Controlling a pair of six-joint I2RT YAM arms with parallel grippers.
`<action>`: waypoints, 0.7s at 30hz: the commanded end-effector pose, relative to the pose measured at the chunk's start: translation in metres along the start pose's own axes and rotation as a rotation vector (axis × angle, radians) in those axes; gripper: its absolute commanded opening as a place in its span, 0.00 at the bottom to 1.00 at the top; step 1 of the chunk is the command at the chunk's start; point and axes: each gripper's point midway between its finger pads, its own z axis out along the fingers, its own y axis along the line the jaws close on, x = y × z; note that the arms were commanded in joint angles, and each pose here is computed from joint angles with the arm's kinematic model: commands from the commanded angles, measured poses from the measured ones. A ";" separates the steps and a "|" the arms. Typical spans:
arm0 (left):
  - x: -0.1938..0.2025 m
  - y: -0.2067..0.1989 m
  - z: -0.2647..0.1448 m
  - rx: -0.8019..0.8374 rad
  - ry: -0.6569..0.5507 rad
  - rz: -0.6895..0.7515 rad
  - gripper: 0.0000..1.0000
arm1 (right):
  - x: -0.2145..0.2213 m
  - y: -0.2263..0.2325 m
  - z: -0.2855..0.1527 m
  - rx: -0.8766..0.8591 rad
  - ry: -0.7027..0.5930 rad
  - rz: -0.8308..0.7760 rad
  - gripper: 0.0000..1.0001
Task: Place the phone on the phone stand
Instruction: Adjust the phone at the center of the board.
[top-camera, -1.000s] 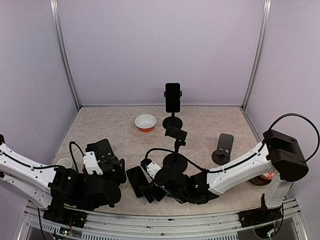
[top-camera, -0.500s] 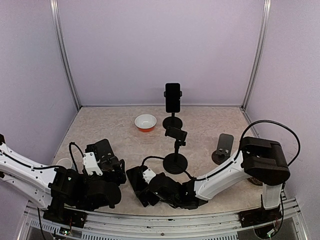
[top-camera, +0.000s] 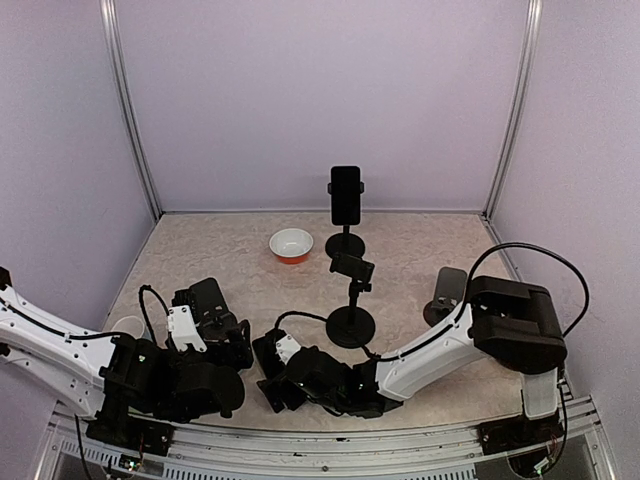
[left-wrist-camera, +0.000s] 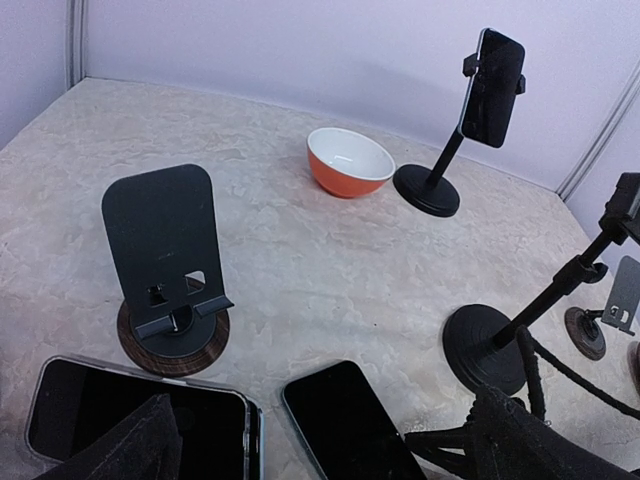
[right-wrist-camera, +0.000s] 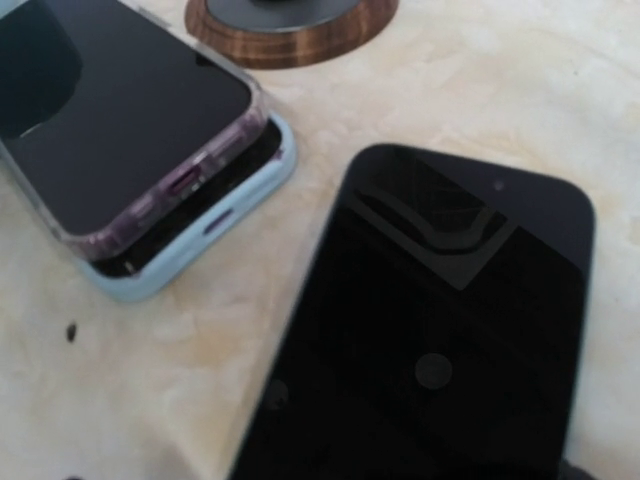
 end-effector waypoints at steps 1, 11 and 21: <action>-0.004 0.000 -0.001 -0.008 -0.027 0.013 0.99 | 0.012 -0.011 0.010 0.064 0.043 0.006 1.00; -0.005 0.000 -0.001 -0.005 -0.022 0.007 0.99 | 0.022 -0.034 0.011 0.182 0.074 0.012 1.00; -0.008 -0.004 -0.002 0.001 -0.021 0.008 0.99 | 0.035 -0.032 0.019 0.165 0.132 0.004 1.00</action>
